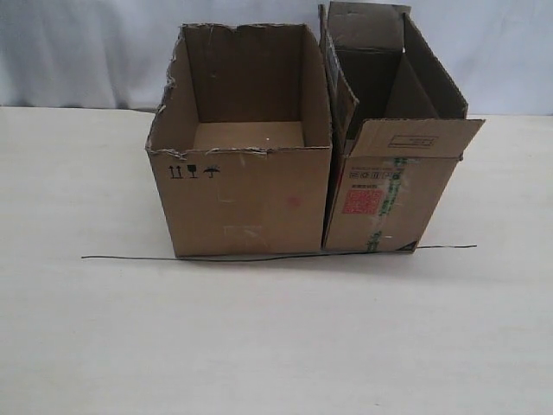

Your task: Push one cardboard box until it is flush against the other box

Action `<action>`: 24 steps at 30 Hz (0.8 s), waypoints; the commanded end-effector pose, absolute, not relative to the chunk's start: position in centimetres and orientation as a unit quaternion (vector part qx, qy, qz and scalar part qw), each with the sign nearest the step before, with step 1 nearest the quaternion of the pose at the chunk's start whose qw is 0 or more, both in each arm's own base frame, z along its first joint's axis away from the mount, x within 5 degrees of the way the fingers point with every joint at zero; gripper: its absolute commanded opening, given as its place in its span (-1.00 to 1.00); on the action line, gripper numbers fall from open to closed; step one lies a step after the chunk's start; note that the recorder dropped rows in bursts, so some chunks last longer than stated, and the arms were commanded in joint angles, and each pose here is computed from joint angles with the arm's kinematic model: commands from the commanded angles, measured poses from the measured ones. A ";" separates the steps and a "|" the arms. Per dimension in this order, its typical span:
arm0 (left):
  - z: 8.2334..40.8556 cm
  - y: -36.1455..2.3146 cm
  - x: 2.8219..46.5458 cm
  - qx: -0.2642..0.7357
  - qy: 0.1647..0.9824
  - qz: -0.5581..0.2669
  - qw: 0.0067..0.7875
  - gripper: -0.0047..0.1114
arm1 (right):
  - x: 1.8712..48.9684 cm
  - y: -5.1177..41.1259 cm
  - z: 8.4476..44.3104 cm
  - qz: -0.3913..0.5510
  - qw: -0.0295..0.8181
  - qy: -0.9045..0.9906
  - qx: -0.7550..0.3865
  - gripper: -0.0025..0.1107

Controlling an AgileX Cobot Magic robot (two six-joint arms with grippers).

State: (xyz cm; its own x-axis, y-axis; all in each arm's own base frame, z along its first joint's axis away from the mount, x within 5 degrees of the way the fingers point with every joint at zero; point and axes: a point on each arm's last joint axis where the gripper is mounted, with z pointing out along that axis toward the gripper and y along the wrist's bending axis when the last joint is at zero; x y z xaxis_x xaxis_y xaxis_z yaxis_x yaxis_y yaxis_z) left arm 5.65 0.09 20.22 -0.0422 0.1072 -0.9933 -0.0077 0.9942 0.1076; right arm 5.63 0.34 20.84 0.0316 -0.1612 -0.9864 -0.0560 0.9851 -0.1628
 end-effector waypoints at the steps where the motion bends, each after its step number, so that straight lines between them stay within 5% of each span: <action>1: 20.2 0.0 5.6 0.035 0.718 0.037 0.694 -0.92 | 5.6 0.3 20.6 -0.024 0.709 0.701 -0.067 -0.87; 24: 20.2 0.0 5.6 0.035 0.718 0.037 0.695 -0.92 | 5.6 0.4 20.6 -0.011 0.710 0.702 -0.055 -0.87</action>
